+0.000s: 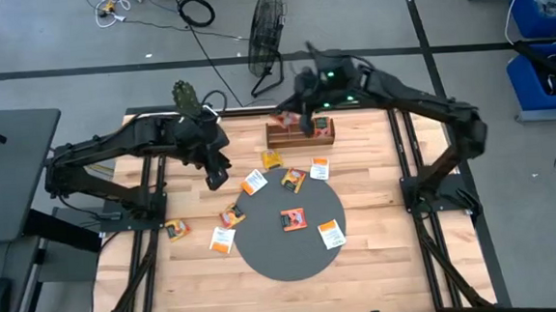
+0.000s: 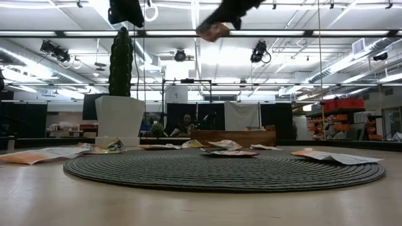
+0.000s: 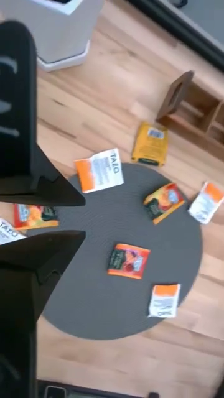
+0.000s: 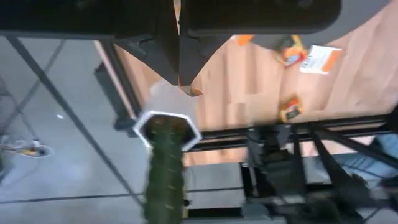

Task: Pick & Place Tea
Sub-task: Put the yellow tea bag into the right section of the wooden organizer

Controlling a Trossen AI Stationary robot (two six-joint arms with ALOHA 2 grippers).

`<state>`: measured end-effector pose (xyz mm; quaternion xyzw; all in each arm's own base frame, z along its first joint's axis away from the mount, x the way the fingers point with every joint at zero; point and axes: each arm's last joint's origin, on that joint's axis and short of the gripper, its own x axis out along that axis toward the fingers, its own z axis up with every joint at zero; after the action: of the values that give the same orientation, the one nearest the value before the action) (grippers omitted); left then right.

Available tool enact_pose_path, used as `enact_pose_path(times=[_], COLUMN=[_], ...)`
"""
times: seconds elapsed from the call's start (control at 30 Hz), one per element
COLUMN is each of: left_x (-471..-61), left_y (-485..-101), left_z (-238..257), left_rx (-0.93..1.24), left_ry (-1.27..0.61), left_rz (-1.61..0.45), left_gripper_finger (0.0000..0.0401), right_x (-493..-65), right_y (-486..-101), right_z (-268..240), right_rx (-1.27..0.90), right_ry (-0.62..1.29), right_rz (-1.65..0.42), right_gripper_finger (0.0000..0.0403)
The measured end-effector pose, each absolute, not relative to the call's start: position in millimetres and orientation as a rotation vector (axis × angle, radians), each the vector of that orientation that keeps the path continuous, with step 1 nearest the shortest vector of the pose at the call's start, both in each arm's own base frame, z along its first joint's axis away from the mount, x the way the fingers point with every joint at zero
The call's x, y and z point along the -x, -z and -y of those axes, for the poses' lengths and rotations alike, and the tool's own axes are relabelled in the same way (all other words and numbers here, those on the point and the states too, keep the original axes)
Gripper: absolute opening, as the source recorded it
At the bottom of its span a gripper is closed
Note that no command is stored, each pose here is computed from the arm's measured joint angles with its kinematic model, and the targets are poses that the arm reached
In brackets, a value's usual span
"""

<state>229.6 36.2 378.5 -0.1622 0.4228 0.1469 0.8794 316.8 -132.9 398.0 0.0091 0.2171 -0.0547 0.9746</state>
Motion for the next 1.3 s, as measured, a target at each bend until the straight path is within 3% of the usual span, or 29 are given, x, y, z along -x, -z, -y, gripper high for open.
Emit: enact_pose_path(times=[0.4,0.67,0.97,1.3], left_x=[-236.2,-243.1,-248.9,-252.9], left_y=[-387.1,-394.6,-402.6,-409.3], left_z=[-38.2,-39.2,-40.1,-40.7], left_rx=[0.318,0.325,0.323,0.322], left_ry=[-0.31,-0.3,-0.286,-0.275], left_rz=[-0.757,-0.651,-0.548,-0.467], left_gripper_finger=[0.0071,0.0071,0.0071,0.0071], right_x=[-245.3,-206.3,-170.1,-170.8], right_y=[-301.3,-228.9,-200.9,-167.0], right_z=[150.1,166.6,194.9,220.4], right_rx=[-0.004,-0.106,-0.178,-0.284], right_ry=[0.188,0.307,0.31,0.292], right_rz=[-0.188,-0.192,-0.183,-0.164], right_gripper_finger=[0.0,0.0,0.0,0.0])
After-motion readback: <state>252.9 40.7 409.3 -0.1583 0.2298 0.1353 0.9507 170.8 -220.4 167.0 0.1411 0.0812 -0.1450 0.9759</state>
